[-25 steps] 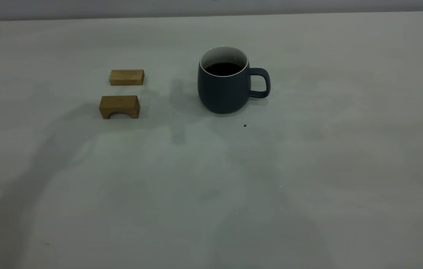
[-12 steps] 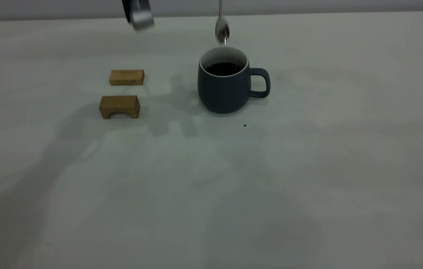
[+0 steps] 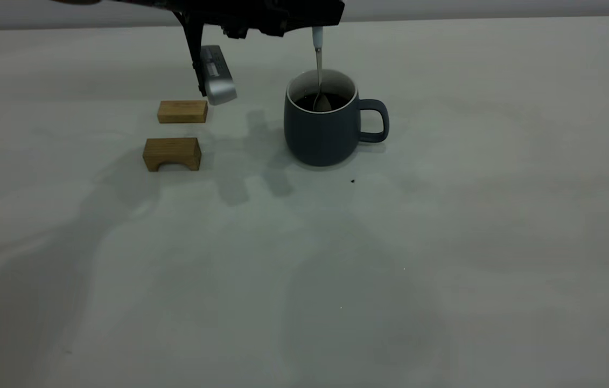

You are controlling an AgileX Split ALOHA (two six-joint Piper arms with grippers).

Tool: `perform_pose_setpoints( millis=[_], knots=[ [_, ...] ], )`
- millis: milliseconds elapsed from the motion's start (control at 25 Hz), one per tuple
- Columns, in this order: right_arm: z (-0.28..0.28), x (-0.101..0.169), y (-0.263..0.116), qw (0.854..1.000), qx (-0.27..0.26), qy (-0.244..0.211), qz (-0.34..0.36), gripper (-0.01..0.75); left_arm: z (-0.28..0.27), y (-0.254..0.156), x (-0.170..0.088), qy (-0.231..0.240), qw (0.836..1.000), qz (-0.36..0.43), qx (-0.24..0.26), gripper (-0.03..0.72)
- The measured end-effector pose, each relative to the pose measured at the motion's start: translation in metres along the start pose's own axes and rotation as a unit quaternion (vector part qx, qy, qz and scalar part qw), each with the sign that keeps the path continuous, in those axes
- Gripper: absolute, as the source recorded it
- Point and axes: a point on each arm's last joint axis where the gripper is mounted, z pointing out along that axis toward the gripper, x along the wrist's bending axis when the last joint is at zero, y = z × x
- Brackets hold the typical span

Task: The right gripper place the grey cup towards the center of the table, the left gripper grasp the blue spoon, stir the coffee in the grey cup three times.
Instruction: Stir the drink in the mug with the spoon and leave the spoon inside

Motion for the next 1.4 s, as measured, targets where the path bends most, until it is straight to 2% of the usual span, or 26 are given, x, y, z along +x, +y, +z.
perform_pose_setpoints(
  millis=[200,440,720,1120,1400],
  knots=[
    [0.0,0.0,0.0,1.0,0.0,0.0,0.0,0.47,0.002,0.003,-0.002,-0.004,1.0,-0.003,-0.004,0.12],
    [0.0,0.0,0.0,1.0,0.0,0.0,0.0,0.47,0.007,0.029,-0.006,-0.002,0.999,-0.029,-0.019,0.117],
    [0.0,0.0,0.0,1.0,0.0,0.0,0.0,0.47,-0.005,0.037,-0.021,-0.039,0.998,-0.035,-0.035,0.117],
    [0.0,0.0,0.0,1.0,0.0,0.0,0.0,0.47,0.012,0.035,-0.045,-0.049,0.999,-0.009,-0.018,0.116],
    [0.0,0.0,0.0,1.0,0.0,0.0,0.0,0.47,0.031,0.031,-0.033,-0.023,1.0,0.003,-0.013,0.116]
  ],
)
